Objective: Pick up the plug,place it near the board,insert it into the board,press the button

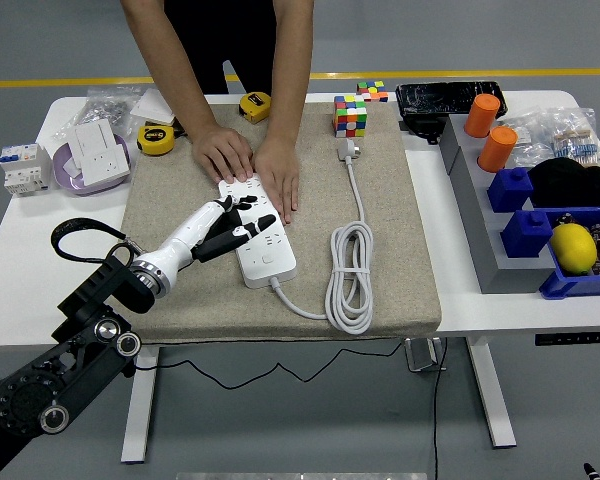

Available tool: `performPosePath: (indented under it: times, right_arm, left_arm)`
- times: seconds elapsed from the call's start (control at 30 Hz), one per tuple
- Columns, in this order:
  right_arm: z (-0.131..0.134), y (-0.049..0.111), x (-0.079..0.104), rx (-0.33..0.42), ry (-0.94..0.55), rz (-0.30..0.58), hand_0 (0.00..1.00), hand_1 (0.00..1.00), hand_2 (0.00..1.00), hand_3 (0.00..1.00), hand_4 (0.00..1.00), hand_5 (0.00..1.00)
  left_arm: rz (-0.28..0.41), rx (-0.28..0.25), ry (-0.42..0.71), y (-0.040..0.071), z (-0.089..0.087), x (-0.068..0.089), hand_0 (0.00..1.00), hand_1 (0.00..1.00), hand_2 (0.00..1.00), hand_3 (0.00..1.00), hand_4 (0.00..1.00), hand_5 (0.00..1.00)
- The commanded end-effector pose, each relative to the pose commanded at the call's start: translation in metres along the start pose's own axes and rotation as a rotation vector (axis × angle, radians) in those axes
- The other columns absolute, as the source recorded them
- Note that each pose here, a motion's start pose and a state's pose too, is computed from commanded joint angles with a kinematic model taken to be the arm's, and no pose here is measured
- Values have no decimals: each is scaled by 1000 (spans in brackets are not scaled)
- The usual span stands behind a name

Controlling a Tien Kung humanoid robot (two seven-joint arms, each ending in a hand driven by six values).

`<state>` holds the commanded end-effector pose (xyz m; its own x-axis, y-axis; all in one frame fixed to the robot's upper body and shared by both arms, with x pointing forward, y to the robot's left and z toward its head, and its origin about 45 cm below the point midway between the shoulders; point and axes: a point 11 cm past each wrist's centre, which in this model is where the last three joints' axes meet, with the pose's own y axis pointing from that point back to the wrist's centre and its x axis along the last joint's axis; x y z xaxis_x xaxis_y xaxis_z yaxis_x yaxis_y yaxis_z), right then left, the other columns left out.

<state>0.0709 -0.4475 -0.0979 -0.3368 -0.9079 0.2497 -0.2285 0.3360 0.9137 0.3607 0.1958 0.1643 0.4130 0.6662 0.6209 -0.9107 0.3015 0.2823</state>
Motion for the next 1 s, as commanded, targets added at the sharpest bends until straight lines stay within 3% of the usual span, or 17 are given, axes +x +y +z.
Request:
performPosePath:
  times: [0.17, 0.43, 0.5, 0.57, 0.73, 0.83, 1.0]
  right_arm:
    - [0, 0, -1, 0, 1, 0, 998, 807, 728, 731, 998, 972]
    - [2, 0, -1, -5, -3, 1, 998, 807, 728, 731, 998, 972]
    - [1, 0, -1, -3, -4, 1, 998, 807, 728, 731, 998, 972]
    - [1, 0, -1, -1, -6, 1, 998, 806, 727, 730, 998, 972]
    - [2, 0, 0, -2, -12, 3, 998, 806, 727, 730, 998, 972]
    - [2, 0, 0, -4, -12, 5, 998, 805, 726, 731, 998, 972]
    - [1, 0, -1, 1, -13, 2, 998, 805, 726, 730, 998, 972]
  left_arm:
    - [27, -23, -18, 1, 5, 3, 998, 962, 897, 906, 998, 998]
    - [186, -188, -13, 21, 41, 33, 973, 927, 858, 871, 998, 998]
    - [223, -207, -23, 27, 45, 40, 973, 927, 858, 871, 998, 998]
    - [227, -172, -46, 30, 39, 41, 966, 922, 856, 852, 998, 998]
    - [156, 2, -132, 34, -4, 34, 966, 922, 856, 852, 998, 998]
    - [142, 46, -144, 34, -20, 33, 981, 929, 866, 845, 998, 998]
    - [125, 84, -160, 32, -32, 33, 985, 931, 868, 842, 998, 998]
